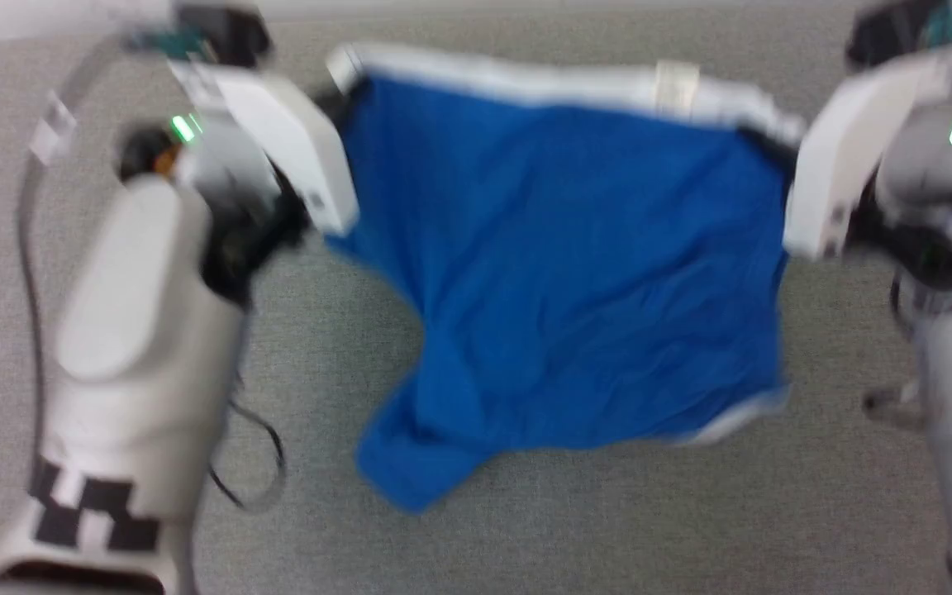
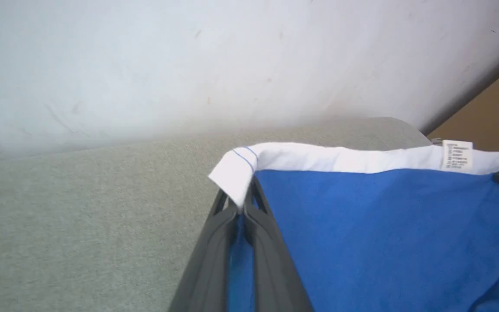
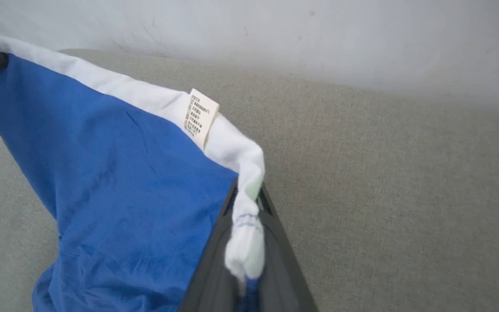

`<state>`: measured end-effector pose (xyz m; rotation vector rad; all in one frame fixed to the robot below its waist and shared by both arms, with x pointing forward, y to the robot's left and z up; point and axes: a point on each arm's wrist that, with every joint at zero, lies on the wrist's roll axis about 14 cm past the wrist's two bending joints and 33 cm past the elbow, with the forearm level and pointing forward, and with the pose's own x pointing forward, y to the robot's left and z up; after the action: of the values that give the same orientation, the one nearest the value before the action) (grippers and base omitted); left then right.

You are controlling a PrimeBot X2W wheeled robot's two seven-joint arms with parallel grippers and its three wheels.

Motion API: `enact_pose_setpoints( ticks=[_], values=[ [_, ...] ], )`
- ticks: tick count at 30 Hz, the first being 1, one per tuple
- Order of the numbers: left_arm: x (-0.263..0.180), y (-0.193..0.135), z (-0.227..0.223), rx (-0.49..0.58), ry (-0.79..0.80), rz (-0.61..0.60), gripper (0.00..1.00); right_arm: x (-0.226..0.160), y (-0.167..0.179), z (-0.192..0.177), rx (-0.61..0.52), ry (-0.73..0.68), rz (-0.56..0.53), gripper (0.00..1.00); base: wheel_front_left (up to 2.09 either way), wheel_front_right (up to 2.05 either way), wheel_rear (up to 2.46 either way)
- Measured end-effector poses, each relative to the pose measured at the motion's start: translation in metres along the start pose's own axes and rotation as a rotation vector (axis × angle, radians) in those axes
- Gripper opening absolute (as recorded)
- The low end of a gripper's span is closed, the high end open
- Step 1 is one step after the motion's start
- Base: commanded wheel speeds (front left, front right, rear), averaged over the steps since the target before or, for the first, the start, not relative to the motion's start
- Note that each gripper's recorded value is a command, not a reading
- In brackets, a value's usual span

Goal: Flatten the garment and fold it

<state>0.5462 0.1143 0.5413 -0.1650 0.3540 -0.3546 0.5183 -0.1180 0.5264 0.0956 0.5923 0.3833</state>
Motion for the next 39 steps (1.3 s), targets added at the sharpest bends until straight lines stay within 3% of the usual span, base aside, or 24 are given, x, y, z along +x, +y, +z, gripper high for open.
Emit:
enact_pose_setpoints(
  ticks=[4,11,17,20,25,30,39],
  values=[
    [0.004,0.019,0.06,0.065,-0.103,0.073,0.0,0.003,0.011,0.069,-0.034,-0.115,0.028,0.0,0.0,0.0,0.0],
    [0.007,0.04,0.153,0.075,-0.351,0.177,0.0,0.009,0.03,0.169,-0.079,-0.36,0.041,0.0,0.0,0.0,0.0],
    [-0.001,0.051,0.215,0.111,-0.61,0.226,0.0,0.009,0.042,0.228,-0.107,-0.59,0.05,0.0,0.0,0.0,0.0],
    [0.0,0.053,0.224,0.117,-0.696,0.227,0.0,0.014,0.039,0.24,-0.102,-0.666,0.049,0.0,0.0,0.0,0.0],
    [0.008,0.058,0.207,0.134,-0.718,0.199,0.0,0.045,0.035,0.216,-0.067,-0.626,0.063,0.0,0.0,0.0,0.0],
    [0.011,0.058,0.165,0.153,-0.642,0.171,0.0,0.067,0.033,0.164,-0.042,-0.524,0.097,0.0,0.0,0.0,0.0],
    [-0.032,0.056,0.054,0.071,-0.505,0.191,0.0,0.047,0.037,0.042,0.027,-0.367,0.182,0.0,0.0,0.0,0.0]
  ],
)
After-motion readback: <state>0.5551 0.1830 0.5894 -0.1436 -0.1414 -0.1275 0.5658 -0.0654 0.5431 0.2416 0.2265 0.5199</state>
